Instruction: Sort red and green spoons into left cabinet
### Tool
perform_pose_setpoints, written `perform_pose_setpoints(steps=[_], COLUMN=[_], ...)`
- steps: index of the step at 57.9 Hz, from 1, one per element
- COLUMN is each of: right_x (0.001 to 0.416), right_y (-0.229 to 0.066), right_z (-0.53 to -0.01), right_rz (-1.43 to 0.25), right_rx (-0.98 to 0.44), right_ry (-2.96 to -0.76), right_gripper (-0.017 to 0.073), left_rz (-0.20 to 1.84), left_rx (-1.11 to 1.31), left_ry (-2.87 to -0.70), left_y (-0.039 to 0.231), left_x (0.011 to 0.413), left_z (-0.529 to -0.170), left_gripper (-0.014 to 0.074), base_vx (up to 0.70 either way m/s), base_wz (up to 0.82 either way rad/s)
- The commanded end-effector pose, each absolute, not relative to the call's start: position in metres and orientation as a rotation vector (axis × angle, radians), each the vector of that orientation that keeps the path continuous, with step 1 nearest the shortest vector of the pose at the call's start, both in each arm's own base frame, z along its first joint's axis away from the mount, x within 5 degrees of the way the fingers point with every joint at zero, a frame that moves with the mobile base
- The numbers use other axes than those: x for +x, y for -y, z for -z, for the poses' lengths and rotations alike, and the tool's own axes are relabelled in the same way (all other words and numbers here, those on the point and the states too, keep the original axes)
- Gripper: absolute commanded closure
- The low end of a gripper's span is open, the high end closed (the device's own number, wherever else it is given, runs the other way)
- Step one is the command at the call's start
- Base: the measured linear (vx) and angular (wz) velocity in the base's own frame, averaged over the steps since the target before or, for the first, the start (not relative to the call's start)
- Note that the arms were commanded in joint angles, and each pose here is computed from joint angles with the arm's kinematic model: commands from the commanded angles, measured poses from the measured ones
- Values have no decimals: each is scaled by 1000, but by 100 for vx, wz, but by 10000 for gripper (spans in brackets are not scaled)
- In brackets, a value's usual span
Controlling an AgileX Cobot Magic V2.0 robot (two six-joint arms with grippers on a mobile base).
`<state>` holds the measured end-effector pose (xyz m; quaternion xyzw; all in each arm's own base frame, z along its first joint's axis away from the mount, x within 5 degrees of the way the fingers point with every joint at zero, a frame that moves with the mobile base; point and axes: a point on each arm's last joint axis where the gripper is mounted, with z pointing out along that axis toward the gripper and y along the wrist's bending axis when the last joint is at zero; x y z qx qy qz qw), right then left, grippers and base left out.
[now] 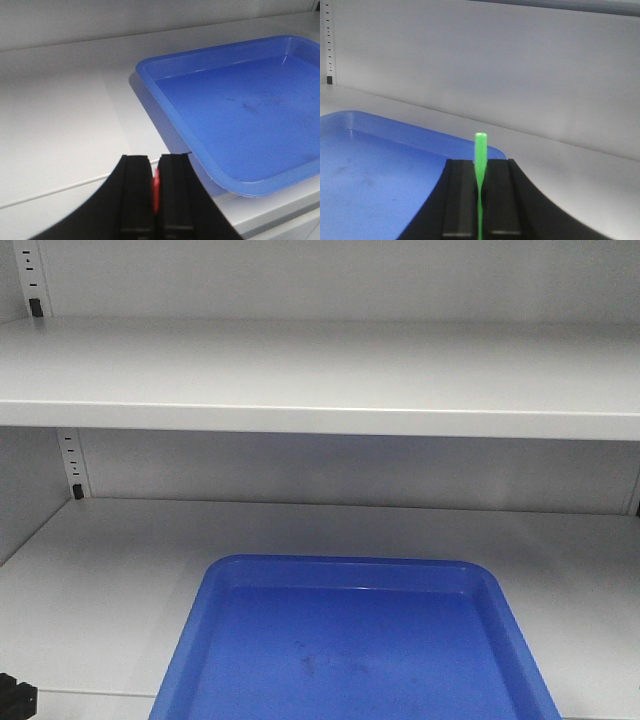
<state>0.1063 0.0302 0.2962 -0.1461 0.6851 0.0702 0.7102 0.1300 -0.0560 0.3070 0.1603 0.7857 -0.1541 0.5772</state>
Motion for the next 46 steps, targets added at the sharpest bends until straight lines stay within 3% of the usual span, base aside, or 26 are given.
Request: perform_pose_setpoints(steps=[1, 28, 46], right_x=[107, 107, 113], right_y=[-33, -32, -33], right_z=[-308, -308, -322], right_rz=[-181, -183, -178], right_rx=[-333, -331, -334], right_ry=[-1479, -1480, -1463], right_gripper=[564, 564, 564], left_rz=[359, 354, 338], left_rx=[323, 252, 222], left_ry=[-1759, -1694, -1570], left_y=[54, 51, 52], left_x=[132, 135, 146], left_z=[-322, -329, -372], left_gripper=[591, 591, 591], base_vx=[0, 0, 0], base_wz=[0, 0, 0])
